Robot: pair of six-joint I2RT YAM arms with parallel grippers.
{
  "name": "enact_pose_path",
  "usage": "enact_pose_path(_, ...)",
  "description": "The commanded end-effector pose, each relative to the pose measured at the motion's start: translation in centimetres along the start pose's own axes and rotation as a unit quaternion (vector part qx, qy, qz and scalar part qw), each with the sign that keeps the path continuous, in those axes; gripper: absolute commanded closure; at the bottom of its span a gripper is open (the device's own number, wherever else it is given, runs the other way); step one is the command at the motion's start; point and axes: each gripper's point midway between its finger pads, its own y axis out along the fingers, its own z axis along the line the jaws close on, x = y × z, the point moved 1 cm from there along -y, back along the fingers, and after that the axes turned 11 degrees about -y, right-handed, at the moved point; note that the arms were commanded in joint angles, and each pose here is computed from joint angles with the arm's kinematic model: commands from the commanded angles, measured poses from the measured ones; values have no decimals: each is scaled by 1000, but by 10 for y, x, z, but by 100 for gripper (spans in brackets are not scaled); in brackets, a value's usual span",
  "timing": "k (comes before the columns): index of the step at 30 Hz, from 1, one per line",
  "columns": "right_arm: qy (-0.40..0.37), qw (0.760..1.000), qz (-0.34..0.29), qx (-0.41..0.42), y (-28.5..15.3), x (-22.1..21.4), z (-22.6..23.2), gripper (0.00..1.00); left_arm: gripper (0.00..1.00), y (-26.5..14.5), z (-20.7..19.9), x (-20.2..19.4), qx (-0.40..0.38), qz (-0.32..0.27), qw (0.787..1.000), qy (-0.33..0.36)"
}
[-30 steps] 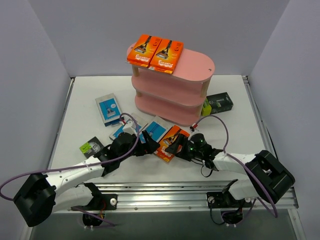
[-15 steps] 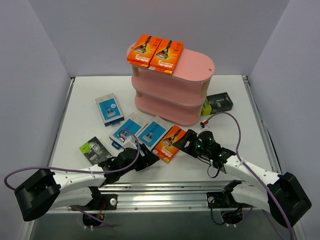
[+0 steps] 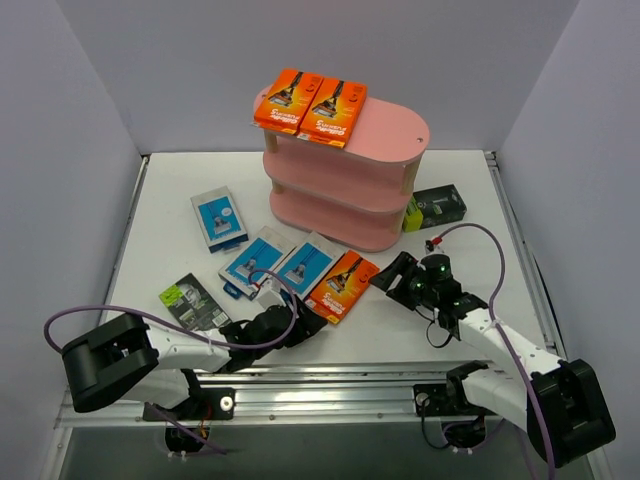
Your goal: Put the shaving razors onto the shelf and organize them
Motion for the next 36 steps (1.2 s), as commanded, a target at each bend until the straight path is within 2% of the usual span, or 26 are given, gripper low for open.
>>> enact_pose_path(1,-13,1000,0,14,-4,7,2,37,34,8,-34,5,-44,-29,998,-31)
enact_pose_path(9,-8,1000,2,12,-7,14,-13,37,40,20,-22,7,-38,-60,996,-47)
enact_pose_path(17,-3,1000,5,3,-8,17,-31,37,41,26,-24,14,-42,-87,994,-48)
enact_pose_path(26,-1,1000,6,-4,-10,20,-41,37,43,39,-6,13,-43,-103,990,-89)
enact_pose_path(34,-2,1000,7,-10,-14,23,-49,37,56,47,1,8,-59,-99,986,-122)
enact_pose_path(35,-2,1000,8,-12,-14,22,-51,37,59,47,0,9,-60,-103,985,-123)
enact_pose_path(36,-2,1000,8,-11,-15,23,-51,37,66,47,2,9,-58,-104,985,-123)
